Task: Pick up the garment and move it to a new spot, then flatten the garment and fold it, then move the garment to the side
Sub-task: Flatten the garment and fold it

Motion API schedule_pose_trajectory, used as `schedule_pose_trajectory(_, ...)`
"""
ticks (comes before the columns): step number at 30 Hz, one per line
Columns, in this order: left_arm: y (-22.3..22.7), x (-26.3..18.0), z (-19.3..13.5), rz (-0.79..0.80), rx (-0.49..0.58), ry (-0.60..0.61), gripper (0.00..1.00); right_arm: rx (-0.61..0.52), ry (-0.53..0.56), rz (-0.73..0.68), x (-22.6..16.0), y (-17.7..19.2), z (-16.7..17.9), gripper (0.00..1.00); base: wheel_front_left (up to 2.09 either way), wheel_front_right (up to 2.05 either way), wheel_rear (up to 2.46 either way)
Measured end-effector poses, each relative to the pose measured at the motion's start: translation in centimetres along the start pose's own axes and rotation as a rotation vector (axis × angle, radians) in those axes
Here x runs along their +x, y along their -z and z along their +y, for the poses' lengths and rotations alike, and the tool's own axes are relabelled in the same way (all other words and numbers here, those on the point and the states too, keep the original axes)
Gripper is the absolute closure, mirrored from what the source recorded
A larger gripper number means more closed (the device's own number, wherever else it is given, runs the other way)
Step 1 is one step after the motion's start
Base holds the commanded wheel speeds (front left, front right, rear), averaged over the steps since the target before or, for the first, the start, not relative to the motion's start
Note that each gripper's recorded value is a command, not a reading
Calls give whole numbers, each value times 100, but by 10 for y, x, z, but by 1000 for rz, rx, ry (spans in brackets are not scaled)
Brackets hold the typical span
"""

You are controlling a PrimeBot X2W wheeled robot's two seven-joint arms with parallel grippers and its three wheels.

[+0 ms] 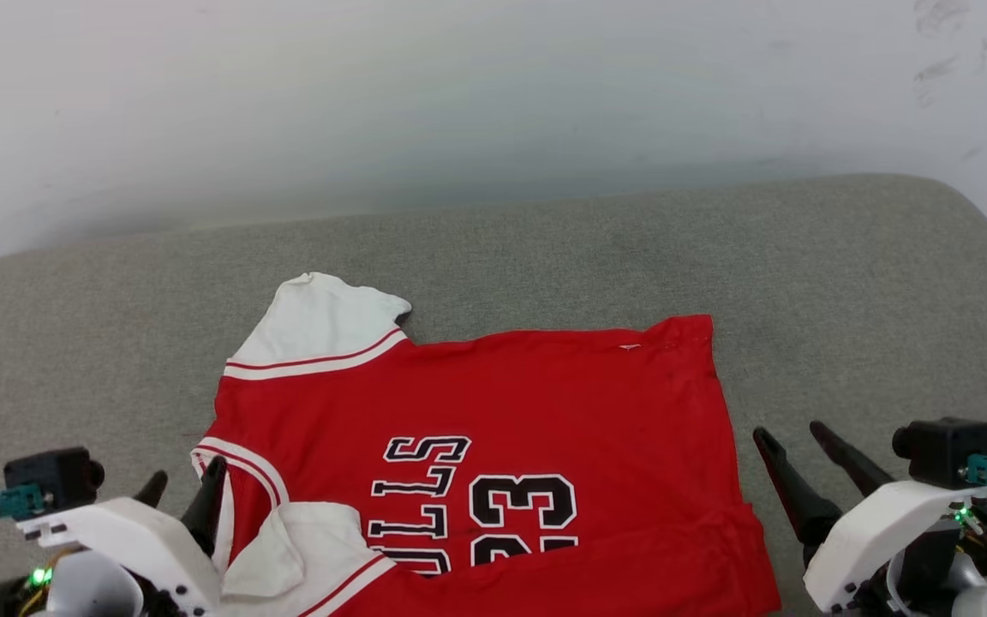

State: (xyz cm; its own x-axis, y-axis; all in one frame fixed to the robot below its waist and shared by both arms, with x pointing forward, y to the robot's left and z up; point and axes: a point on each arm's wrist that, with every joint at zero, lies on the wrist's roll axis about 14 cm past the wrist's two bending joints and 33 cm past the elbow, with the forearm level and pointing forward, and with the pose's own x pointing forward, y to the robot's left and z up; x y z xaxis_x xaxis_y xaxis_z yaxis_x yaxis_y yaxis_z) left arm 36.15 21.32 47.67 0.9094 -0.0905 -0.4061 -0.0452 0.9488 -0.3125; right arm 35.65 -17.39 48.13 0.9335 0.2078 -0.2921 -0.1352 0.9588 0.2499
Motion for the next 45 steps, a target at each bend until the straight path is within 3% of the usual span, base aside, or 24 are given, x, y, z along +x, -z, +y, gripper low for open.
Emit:
schedule_pose_trajectory(9,-80,53,-36,-250,106,70,0,-85,17,-210,20,-65,-3,0,0,0,0)
schedule_pose_trajectory(15,-97,116,-39,-226,127,90,0,-93,33,-241,50,-77,-14,0,0,0,0)
schedule_pose_trajectory(27,-65,231,-24,190,174,95,0,-35,124,-144,81,-35,-53,0,0,0,0)
schedule_pose_trajectory(39,5,254,-1,656,168,11,0,45,234,-67,71,5,-87,0,0,0,0)
schedule_pose_trajectory(40,7,254,-1,677,155,5,51,52,238,-63,71,7,-89,0,0,0,0)
schedule_pose_trajectory(41,9,255,-1,687,149,2,91,56,240,-59,71,8,-89,0,0,0,0)
schedule_pose_trajectory(42,11,254,-1,699,148,-3,100,61,242,-56,70,10,-90,0,0,0,0)
schedule_pose_trajectory(45,16,251,-5,722,135,-3,100,78,235,-59,72,8,-89,0,0,0,0)
